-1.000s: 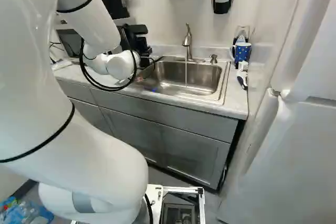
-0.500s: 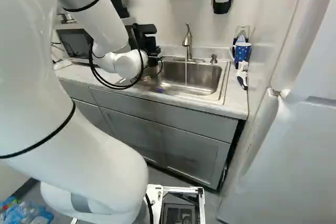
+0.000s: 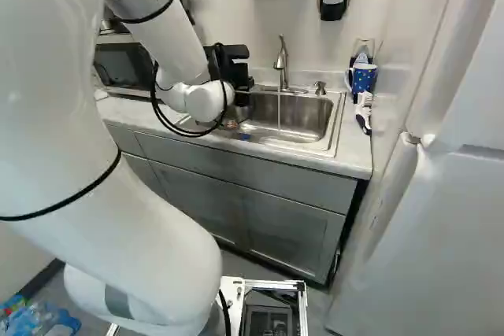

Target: Rinse the cup and place it in the tray

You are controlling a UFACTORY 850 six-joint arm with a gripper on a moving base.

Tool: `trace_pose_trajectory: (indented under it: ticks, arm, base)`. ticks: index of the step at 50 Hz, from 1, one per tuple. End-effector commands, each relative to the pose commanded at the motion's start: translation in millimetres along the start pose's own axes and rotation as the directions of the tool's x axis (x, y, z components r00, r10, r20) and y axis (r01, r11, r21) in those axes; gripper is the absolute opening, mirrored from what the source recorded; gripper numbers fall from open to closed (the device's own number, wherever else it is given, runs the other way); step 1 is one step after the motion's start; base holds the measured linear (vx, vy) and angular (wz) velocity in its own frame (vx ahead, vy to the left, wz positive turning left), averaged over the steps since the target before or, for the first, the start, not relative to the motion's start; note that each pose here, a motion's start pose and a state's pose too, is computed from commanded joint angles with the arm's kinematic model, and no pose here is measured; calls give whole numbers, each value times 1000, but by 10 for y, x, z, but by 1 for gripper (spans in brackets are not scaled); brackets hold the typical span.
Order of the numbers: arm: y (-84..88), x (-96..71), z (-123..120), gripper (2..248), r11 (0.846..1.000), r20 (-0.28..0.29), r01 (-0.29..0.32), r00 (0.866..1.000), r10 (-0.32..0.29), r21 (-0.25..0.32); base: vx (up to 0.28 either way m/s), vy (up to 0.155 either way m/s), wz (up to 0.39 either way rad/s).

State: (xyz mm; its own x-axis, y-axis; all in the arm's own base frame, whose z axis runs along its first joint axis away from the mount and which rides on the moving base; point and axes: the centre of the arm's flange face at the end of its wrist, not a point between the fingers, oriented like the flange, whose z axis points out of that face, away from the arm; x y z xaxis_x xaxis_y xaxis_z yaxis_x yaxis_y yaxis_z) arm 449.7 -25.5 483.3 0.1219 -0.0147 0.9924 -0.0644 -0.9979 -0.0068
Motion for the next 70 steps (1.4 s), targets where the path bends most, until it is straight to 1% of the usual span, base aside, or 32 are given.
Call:
trace_pose_trajectory:
  ticks: [23, 46, 53, 70]
  arm:
    - [331, -208, 40, 124, 997, 23, -8, 1000, 10, -73]
    - [667, -424, 43, 124, 989, 49, -17, 999, 24, -146]
    - [768, -419, 19, 124, 986, 41, -20, 999, 27, -168]
    - [970, -414, 54, 124, 978, 38, -25, 999, 34, -209]
  base:
    - [0, 0, 0]
    - [0, 0, 0]
    - [0, 0, 0]
    - [0, 0, 0]
